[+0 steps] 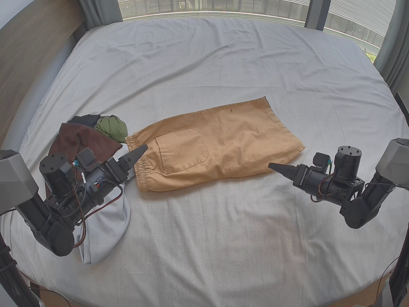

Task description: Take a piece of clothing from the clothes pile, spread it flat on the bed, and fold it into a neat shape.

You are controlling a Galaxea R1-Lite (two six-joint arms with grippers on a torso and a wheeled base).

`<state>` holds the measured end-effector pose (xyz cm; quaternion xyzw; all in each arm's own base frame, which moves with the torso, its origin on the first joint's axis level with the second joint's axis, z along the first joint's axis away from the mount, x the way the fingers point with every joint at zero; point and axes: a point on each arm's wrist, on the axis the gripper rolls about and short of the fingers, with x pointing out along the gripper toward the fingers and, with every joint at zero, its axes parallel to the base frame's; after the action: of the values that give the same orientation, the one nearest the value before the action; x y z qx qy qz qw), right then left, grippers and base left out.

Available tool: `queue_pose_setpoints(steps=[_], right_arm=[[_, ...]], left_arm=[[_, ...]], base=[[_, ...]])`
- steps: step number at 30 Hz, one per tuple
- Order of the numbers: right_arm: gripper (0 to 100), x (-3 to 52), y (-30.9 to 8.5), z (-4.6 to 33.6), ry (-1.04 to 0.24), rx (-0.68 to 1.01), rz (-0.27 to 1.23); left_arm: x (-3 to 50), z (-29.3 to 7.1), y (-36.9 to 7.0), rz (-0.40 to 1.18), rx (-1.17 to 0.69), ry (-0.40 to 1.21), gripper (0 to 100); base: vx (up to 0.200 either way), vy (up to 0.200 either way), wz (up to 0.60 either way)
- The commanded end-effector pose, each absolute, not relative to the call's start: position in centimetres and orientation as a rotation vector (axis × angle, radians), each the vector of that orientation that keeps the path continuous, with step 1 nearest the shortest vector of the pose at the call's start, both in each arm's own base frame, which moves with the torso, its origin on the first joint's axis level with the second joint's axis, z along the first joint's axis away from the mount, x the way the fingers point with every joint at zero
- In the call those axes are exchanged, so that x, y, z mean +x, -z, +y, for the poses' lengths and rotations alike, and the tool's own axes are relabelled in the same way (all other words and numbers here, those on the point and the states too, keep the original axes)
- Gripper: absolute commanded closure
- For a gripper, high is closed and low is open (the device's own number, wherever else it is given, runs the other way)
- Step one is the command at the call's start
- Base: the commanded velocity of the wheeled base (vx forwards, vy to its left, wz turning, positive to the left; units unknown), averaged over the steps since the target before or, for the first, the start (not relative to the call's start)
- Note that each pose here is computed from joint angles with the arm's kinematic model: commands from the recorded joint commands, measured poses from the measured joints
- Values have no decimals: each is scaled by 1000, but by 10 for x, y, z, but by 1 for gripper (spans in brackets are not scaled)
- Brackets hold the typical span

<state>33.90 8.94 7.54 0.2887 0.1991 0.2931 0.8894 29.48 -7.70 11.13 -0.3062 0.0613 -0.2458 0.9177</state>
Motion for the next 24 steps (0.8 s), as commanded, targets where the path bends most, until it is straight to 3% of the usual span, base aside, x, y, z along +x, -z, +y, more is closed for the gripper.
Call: queue_pose_setpoints(steps=[1,7,24], right_arm=[[0,346,-56,90,-591,605,459],[0,358,-37,90,-574,610,481],[0,383,-29,104,-558,603,425]], left_arm=[[295,-77,-109,131,-631,502,0],[296,-77,-109,131,-632,501,0],[297,-77,-107,137,-633,499,0]], base=[[0,0,0],[0,0,0],[0,0,0]])
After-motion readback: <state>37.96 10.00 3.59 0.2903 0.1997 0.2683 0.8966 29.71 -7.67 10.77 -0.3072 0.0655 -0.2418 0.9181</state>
